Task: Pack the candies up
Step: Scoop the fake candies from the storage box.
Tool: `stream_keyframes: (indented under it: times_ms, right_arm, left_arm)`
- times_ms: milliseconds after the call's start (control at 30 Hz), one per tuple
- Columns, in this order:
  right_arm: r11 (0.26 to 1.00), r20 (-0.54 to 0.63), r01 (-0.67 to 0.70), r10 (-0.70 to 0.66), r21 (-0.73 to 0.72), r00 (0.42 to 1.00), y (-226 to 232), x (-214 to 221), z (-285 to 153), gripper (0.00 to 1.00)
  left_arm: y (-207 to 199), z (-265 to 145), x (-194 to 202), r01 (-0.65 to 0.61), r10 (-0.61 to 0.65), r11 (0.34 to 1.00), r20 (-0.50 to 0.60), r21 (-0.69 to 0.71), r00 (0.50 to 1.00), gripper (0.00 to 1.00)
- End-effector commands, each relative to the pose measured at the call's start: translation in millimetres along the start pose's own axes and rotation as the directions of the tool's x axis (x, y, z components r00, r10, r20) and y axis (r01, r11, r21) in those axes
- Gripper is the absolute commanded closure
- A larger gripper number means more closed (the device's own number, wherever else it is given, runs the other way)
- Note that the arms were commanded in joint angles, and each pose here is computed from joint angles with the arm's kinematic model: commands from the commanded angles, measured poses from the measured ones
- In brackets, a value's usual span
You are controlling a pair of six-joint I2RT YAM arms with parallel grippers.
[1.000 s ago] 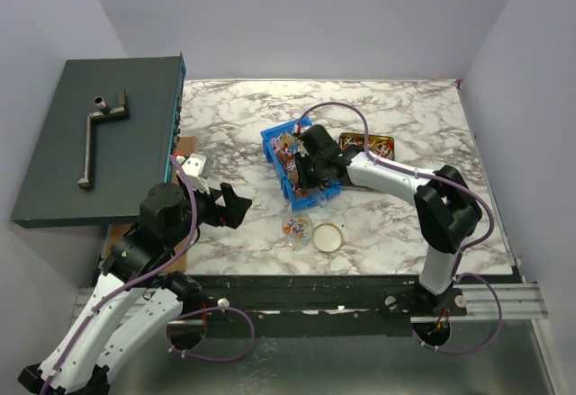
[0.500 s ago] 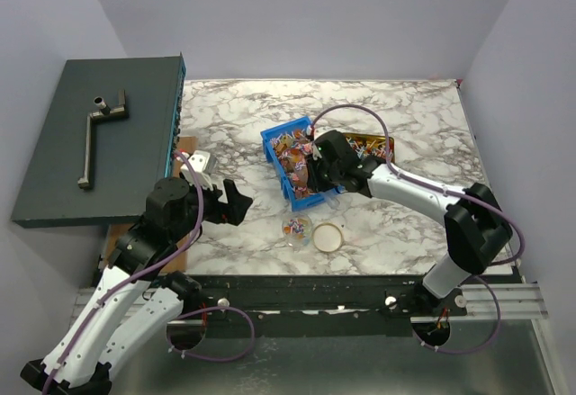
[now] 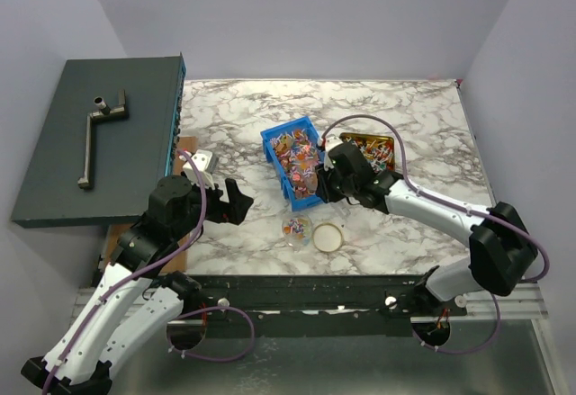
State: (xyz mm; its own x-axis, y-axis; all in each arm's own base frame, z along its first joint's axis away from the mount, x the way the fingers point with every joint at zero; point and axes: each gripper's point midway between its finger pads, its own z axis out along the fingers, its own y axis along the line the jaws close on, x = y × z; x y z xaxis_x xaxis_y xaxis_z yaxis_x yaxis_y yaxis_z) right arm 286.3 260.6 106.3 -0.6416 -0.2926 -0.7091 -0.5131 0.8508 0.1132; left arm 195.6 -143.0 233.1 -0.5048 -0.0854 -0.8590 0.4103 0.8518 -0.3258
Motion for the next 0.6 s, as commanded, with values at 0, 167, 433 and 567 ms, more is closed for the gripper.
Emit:
stream_keyframes:
  times_ms: [0,167,433,567]
  right_arm:
    - [1.000,0.094,0.022,-0.021,-0.006,0.995,3.8,-12.7,-14.3,0.99]
    - [0.999,0.127,0.038,-0.034,-0.028,0.991,9.7,-7.3,-29.2,0.99]
    - [0.997,0.178,0.054,-0.042,-0.063,0.983,22.2,0.5,-56.7,0.99]
    - [0.995,0.196,0.062,-0.045,-0.081,0.980,28.7,6.8,-70.8,0.99]
  left_arm:
    - [3.3,2.9,1.2,-0.008,0.008,1.000,0.003,-0.008,1.000,0.10]
    - [3.7,3.3,1.0,-0.009,0.009,1.000,0.002,-0.011,1.000,0.10]
    - [5.2,3.3,1.4,-0.009,0.009,1.000,0.003,-0.018,1.000,0.10]
    - [5.5,2.8,1.0,-0.008,0.009,1.000,0.005,-0.020,1.000,0.10]
